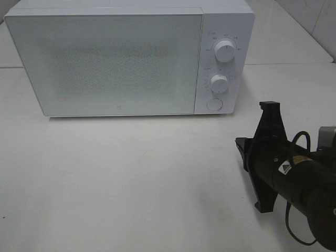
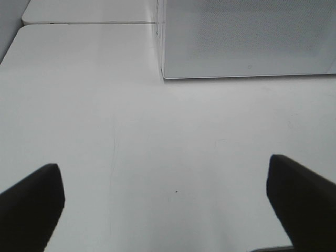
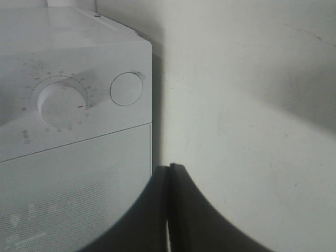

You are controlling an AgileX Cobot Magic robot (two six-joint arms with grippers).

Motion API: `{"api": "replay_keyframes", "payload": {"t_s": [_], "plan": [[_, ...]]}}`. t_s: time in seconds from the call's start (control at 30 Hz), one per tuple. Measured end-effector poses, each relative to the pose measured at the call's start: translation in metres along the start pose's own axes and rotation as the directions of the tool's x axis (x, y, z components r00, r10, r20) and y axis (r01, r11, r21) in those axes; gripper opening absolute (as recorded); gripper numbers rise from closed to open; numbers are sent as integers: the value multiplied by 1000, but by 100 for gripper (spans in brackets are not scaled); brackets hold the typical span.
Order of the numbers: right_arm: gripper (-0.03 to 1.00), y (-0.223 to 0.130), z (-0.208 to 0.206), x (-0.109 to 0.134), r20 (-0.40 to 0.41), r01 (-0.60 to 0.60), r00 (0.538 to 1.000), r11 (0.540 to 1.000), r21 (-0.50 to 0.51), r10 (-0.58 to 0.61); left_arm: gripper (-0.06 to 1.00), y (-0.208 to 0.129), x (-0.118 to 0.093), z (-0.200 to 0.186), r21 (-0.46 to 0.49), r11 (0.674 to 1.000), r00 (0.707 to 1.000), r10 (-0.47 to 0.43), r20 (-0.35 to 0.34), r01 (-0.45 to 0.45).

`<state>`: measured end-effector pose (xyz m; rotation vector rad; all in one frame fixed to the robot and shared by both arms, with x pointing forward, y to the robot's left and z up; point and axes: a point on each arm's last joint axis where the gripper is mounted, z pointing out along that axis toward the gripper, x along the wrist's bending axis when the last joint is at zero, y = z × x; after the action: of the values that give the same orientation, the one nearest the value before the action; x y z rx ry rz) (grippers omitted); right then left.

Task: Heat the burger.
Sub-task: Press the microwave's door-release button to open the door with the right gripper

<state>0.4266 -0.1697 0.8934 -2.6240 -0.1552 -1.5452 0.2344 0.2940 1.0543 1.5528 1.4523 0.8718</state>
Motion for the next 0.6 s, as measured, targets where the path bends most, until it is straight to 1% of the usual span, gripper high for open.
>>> {"api": "replay_keyframes", "payload": {"t_s": [0.2,0.27,0.47,0.6], "plan": [[1,-10,11,0,-8,10,1000,1000,29,-10,99,0,0,0,0,1000,1000,0,0,0],[1,-16,20,-1,-19,15,1000,999,38,-14,99,0,0,0,0,1000,1000,0,0,0],[1,-18,25,0,-23,12,1000,999,35,-11,99,0,0,0,0,1000,1000,0,0,0],[1,-12,38,8,-39,14,999,1000,26,-13,99,0,0,0,0,1000,1000,0,0,0]]}}
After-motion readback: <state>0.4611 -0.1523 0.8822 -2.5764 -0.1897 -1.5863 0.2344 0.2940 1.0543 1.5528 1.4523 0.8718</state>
